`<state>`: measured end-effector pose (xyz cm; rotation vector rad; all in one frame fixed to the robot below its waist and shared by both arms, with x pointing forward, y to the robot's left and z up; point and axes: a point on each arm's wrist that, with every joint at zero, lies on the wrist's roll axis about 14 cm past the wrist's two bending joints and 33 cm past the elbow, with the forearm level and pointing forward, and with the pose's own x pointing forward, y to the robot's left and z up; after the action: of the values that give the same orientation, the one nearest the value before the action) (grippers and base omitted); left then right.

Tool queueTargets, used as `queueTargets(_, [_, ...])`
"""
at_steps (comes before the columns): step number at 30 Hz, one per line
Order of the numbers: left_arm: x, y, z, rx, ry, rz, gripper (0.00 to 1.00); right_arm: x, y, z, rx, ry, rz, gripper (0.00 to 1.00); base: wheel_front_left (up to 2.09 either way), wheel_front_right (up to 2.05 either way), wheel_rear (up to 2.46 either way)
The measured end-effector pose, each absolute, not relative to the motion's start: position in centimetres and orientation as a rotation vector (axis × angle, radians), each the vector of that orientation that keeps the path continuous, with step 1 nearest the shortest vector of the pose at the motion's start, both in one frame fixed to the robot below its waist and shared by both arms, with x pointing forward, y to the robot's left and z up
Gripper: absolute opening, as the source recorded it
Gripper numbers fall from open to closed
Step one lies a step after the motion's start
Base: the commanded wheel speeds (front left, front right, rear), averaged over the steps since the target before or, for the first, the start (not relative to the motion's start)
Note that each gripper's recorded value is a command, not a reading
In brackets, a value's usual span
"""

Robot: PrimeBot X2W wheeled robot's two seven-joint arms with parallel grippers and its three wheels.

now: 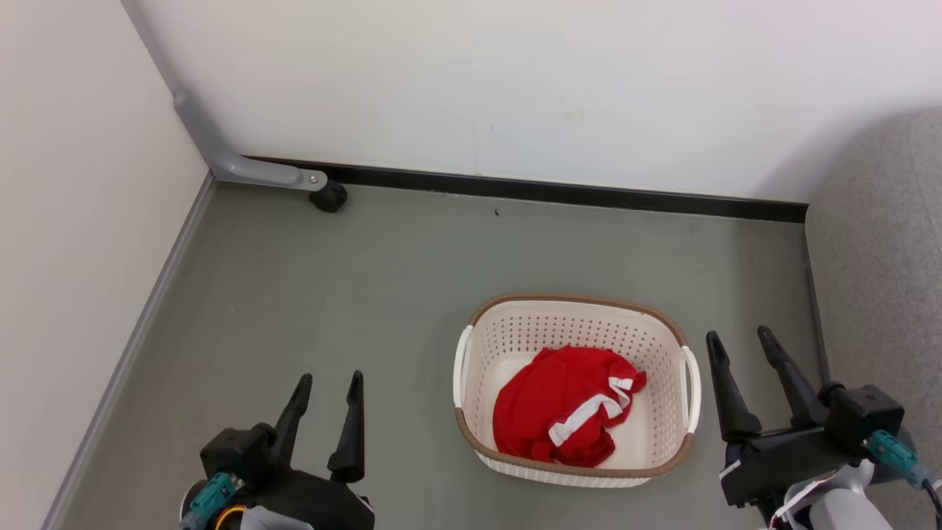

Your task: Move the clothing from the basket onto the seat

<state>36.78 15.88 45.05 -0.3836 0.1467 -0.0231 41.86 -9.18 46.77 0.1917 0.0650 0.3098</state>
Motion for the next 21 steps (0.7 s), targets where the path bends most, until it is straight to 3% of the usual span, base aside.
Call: queueTargets(21, [36.0,15.7,45.2,-0.369,0.136,-0.038,1.0,38.9,-10.8,46.8,0.184,0.063,0.264,1.0,0.0,0.0,0.0])
